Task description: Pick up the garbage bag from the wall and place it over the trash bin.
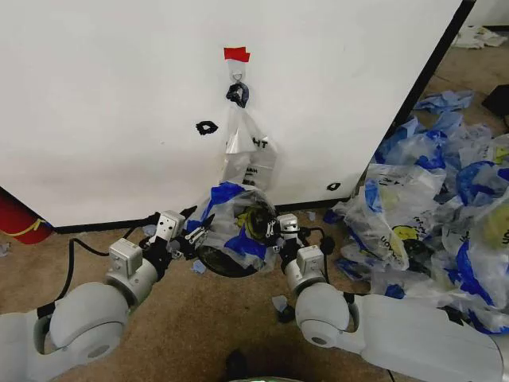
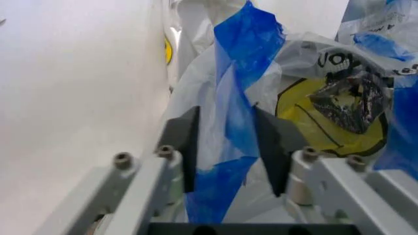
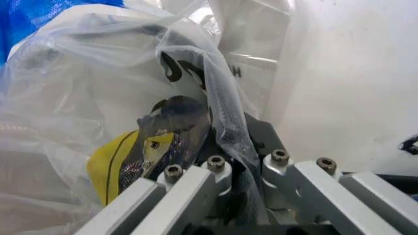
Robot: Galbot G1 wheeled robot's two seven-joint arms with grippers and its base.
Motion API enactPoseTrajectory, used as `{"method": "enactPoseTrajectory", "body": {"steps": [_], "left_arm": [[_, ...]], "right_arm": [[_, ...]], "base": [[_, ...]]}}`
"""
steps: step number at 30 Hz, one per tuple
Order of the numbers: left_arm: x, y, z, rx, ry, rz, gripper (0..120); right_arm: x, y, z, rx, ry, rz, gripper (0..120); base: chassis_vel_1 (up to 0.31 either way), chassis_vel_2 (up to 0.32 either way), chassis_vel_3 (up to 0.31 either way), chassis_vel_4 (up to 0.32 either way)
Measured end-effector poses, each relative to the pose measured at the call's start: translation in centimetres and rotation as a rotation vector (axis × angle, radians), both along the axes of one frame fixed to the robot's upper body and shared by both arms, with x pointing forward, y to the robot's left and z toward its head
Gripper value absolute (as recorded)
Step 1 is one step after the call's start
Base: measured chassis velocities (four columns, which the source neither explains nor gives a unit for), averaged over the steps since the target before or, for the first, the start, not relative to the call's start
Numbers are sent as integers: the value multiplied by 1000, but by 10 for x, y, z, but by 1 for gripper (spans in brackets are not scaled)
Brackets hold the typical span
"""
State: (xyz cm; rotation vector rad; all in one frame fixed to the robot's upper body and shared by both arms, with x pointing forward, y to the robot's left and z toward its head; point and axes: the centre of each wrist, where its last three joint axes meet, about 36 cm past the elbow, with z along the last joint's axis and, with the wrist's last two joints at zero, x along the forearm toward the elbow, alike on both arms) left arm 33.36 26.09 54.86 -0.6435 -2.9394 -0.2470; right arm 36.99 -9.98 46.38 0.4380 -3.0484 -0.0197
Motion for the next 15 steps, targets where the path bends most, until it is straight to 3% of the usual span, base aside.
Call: {"method": "enactPoseTrajectory", "body": {"steps": [8, 15], "left_arm": [[2, 1, -3, 1, -8, 5, 0], [8, 5, -7, 6, -8, 22, 0]], "right_arm": [[0, 1, -2, -2, 1, -1, 0], [0, 1, -4, -2, 1, 0, 0]], "base": [[0, 0, 0, 0], [0, 0, 0, 0]]}}
